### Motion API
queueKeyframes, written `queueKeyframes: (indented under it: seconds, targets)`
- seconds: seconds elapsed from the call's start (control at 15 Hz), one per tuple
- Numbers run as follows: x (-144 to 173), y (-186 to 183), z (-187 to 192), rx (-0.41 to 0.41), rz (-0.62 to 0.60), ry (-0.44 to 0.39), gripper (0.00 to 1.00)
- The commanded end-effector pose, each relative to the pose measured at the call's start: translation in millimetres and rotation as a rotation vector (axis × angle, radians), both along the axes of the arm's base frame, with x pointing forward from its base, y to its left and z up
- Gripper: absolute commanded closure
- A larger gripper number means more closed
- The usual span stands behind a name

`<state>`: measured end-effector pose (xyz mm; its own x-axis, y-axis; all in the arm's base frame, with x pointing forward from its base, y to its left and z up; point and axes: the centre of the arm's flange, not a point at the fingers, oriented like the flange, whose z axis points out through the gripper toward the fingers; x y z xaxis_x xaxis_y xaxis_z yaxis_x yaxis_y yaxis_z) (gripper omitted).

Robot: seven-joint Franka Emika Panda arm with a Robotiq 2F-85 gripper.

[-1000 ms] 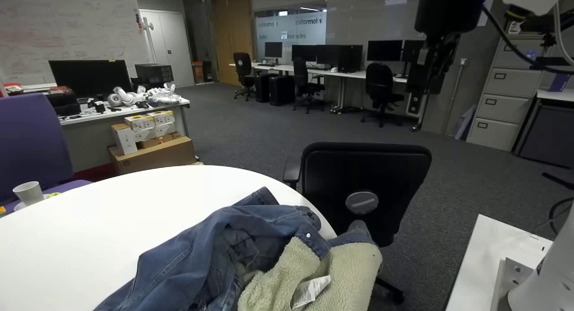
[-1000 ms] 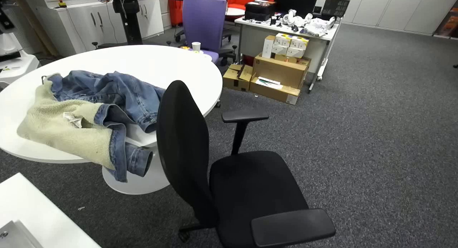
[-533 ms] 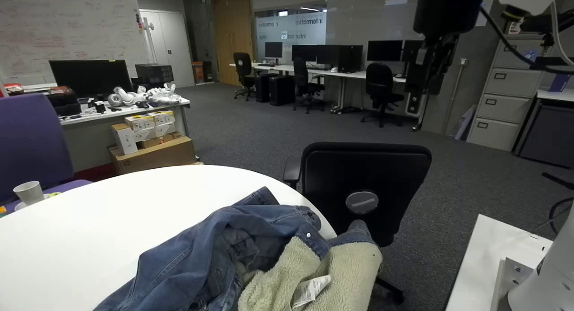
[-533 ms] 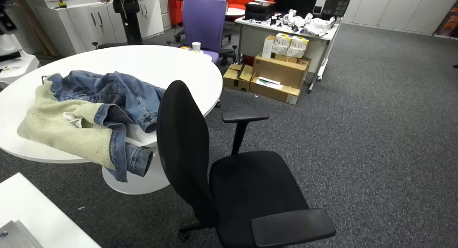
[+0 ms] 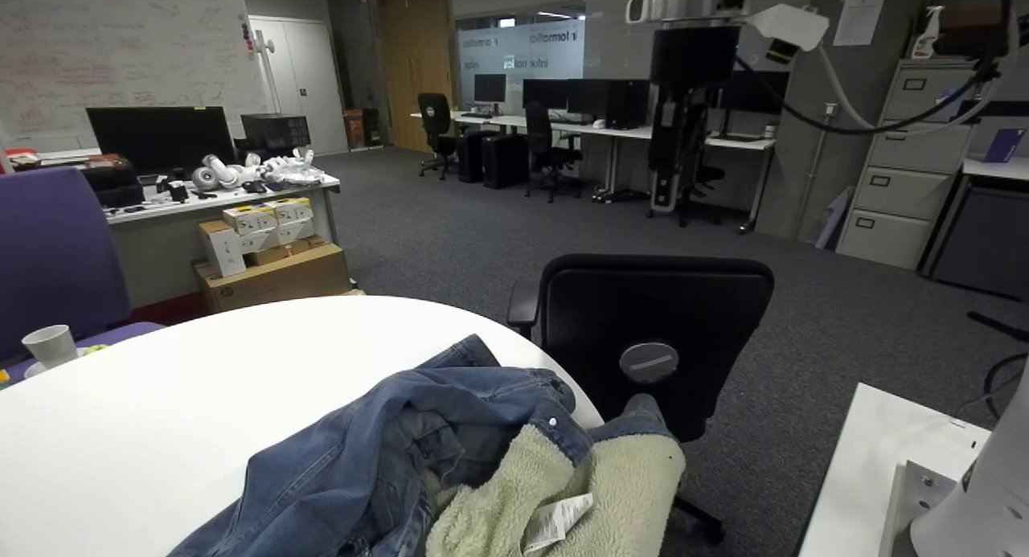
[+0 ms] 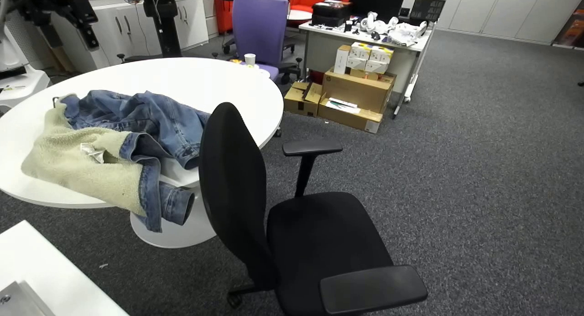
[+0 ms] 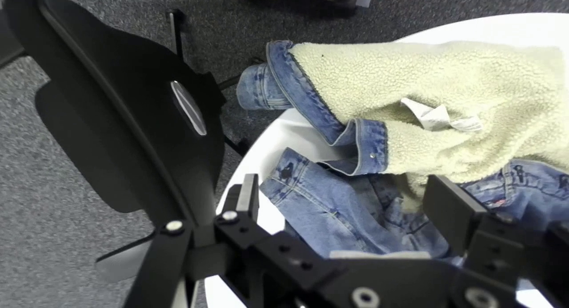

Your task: Put the blue jacket on the backrest of the black chair

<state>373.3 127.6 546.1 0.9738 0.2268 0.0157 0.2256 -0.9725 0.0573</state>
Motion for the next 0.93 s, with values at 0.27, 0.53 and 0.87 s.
queueKeyframes:
  seconds: [0.27, 0.53, 0.87]
  targets:
    - [-4.0, 86.9, -42.3, 0.052, 0.248, 0.116, 0.0]
    - [-7.3, 95.7, -47.3, 0.046, 0.255, 0.126, 0.0]
    - [2.4, 84.4, -52.0, 0.164, 0.265, 0.135, 0.0]
